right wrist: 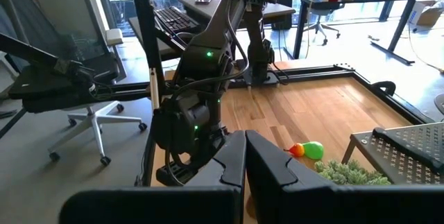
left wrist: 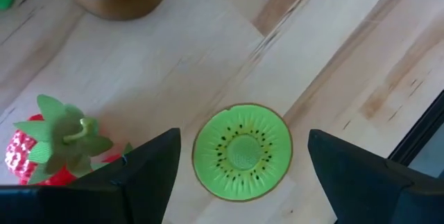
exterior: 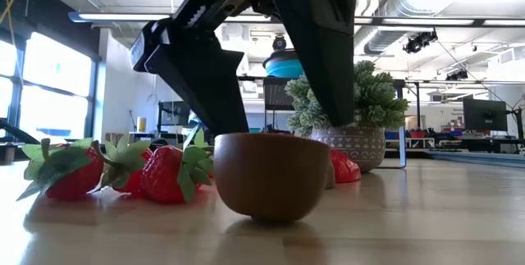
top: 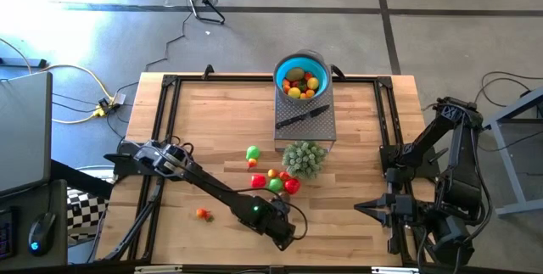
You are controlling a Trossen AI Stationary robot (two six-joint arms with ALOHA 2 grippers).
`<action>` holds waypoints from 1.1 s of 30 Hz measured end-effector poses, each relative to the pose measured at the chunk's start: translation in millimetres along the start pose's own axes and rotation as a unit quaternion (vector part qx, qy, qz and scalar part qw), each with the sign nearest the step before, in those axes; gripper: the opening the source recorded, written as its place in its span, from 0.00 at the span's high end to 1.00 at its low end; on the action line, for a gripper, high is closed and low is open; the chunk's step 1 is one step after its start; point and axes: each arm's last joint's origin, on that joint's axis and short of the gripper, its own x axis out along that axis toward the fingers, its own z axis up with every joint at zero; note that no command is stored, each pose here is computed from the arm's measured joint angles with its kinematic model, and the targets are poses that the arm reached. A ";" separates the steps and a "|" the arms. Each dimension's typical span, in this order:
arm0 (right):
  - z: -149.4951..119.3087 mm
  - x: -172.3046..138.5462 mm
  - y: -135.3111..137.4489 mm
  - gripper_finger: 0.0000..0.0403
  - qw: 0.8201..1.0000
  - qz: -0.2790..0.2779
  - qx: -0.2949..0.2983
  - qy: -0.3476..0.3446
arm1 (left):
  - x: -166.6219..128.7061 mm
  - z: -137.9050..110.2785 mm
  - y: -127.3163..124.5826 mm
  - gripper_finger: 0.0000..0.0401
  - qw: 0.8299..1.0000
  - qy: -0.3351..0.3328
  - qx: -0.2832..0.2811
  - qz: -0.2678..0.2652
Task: Pick & Place Fruit
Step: Put the brown kiwi into the blue strainer bowl
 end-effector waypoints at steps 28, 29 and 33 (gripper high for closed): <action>0.4 0.0 -0.4 0.99 1.000 -0.007 0.000 -0.007 | 14.2 -7.7 1.3 0.23 0.999 0.036 -0.005 0.008; 0.4 0.0 -0.4 0.99 1.000 -0.007 0.000 -0.007 | 14.5 -7.8 1.4 0.23 0.999 0.036 -0.005 0.009; 0.4 0.0 -0.5 0.99 1.000 -0.008 -0.001 -0.008 | 20.3 -8.7 2.3 0.23 0.999 0.038 -0.005 0.012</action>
